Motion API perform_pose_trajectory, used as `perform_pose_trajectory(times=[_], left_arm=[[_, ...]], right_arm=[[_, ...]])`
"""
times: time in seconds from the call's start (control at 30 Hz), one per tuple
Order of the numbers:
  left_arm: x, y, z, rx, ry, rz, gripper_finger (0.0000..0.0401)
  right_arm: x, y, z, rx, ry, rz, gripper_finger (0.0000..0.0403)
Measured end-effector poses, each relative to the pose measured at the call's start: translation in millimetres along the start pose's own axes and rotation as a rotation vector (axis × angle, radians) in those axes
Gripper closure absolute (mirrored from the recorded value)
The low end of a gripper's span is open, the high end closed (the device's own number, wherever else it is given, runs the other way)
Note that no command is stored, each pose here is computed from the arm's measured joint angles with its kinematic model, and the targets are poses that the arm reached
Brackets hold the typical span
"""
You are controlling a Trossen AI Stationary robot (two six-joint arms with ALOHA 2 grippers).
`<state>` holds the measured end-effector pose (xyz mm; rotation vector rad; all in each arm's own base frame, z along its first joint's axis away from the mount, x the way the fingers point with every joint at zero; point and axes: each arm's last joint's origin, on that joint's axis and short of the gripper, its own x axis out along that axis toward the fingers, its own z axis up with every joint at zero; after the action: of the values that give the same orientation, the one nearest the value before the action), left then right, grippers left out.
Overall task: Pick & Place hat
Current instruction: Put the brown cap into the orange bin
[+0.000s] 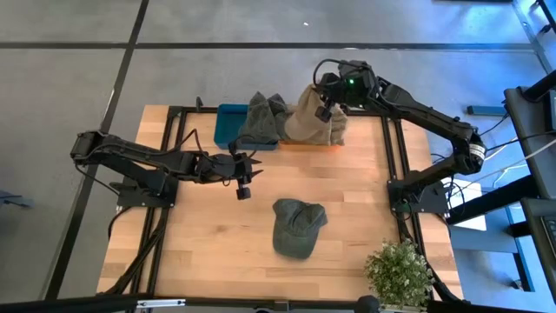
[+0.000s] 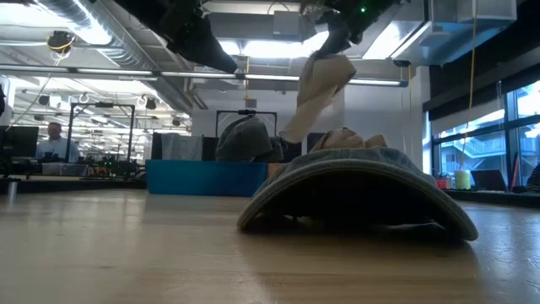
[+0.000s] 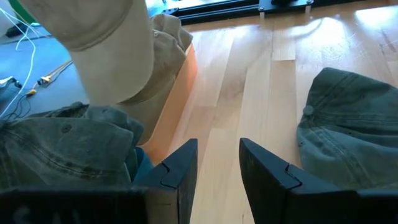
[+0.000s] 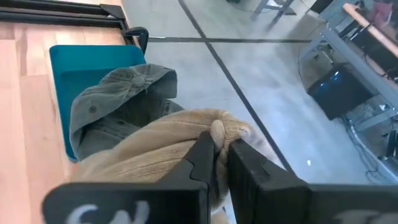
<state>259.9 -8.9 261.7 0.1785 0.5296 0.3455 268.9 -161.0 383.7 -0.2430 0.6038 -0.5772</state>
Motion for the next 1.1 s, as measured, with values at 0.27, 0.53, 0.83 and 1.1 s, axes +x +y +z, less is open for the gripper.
perform_pose_trajectory(times=[0.27,0.53,0.83,1.1], left_arm=[[0,0,0,0.000,0.000,-0.004,0.0287],[0,0,0,0.000,0.000,0.000,0.0287],[0,0,0,0.001,0.000,0.001,0.0287],[0,0,0,-0.007,0.000,-0.001,0.0287]], right_arm=[[-1,5,-13,0.009,0.131,0.044,0.0371],[-1,6,-13,0.030,0.137,0.047,0.0371],[30,17,-20,0.045,0.189,0.098,0.0370],[54,20,-16,0.011,0.111,0.073,0.0370]])
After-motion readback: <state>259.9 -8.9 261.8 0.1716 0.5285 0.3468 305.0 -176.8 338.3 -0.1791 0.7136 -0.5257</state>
